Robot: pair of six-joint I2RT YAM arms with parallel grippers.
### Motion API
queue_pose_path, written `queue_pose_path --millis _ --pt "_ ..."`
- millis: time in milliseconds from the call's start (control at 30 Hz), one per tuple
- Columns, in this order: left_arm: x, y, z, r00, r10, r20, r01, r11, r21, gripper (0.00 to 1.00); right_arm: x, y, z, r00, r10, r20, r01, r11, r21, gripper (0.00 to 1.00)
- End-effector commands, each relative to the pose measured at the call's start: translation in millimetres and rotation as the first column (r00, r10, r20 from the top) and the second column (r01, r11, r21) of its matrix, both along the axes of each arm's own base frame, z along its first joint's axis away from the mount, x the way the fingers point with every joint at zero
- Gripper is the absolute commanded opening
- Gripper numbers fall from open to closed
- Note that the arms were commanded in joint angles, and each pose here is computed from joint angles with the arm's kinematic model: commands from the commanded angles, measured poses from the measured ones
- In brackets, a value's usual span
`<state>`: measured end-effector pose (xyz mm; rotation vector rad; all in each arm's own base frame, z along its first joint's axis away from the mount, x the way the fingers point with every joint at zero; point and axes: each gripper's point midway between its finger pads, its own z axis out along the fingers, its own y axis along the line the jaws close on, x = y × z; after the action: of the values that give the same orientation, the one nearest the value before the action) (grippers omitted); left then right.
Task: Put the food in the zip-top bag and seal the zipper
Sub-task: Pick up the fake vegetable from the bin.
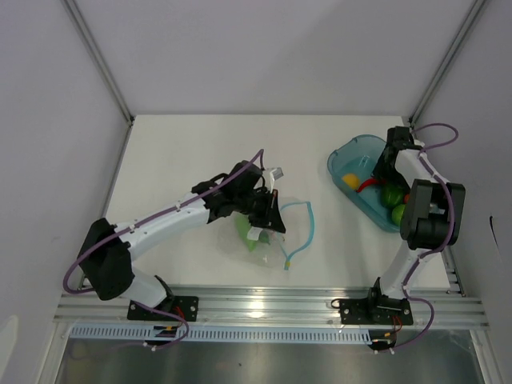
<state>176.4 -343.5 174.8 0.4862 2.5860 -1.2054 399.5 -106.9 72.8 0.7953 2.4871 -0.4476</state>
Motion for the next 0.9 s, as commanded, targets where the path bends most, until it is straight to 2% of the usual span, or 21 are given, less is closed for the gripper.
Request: queue_pose_path --millis 0,267,367,467,500,533,667,867 --pt "3.3 -9.0 15.3 1.000 -0.016 0.018 0.016 0.999 -0.034 0.01 11.0 -9.2 7.1 1.000 -0.023 0.018 0.024 0.996 -0.083 0.94" --pt "4.5 -10.4 13.6 1.000 -0.015 0.003 0.015 1.000 -0.020 0.01 11.0 -15.4 2.7 0.998 -0.052 0.024 0.055 0.990 -0.133 0.88" --pt "4.6 -10.3 14.1 1.000 -0.012 0.002 0.012 1.000 -0.020 0.01 17.0 -17.8 0.8 0.998 -0.047 0.033 0.051 0.989 -0.138 0.81" --pt "4.3 -10.1 14.5 1.000 -0.010 0.000 0.010 1.000 -0.021 0.01 20.4 -14.6 0.2 0.999 -0.031 0.035 0.035 0.992 -0.124 0.67" --pt "3.4 -9.3 12.8 1.000 -0.009 -0.004 0.009 1.000 -0.017 0.01 20.8 -14.4 0.5 0.999 -0.029 0.037 0.033 0.992 -0.123 0.54" --pt "2.9 -8.8 13.5 1.000 -0.009 -0.002 0.009 1.000 -0.020 0.01 21.0 -12.9 1.8 0.999 -0.025 0.040 0.030 0.992 -0.122 0.51" --pt "2.0 -6.1 13.8 1.000 -0.003 0.002 0.003 1.000 -0.016 0.01 19.2 -8.5 12.1 0.998 -0.017 0.063 0.023 0.994 -0.108 0.42" --pt "2.4 -4.6 16.2 1.000 0.002 0.014 -0.002 1.000 -0.018 0.01 10.0 15.9 54.0 0.989 0.036 0.147 -0.023 0.995 -0.093 0.36"
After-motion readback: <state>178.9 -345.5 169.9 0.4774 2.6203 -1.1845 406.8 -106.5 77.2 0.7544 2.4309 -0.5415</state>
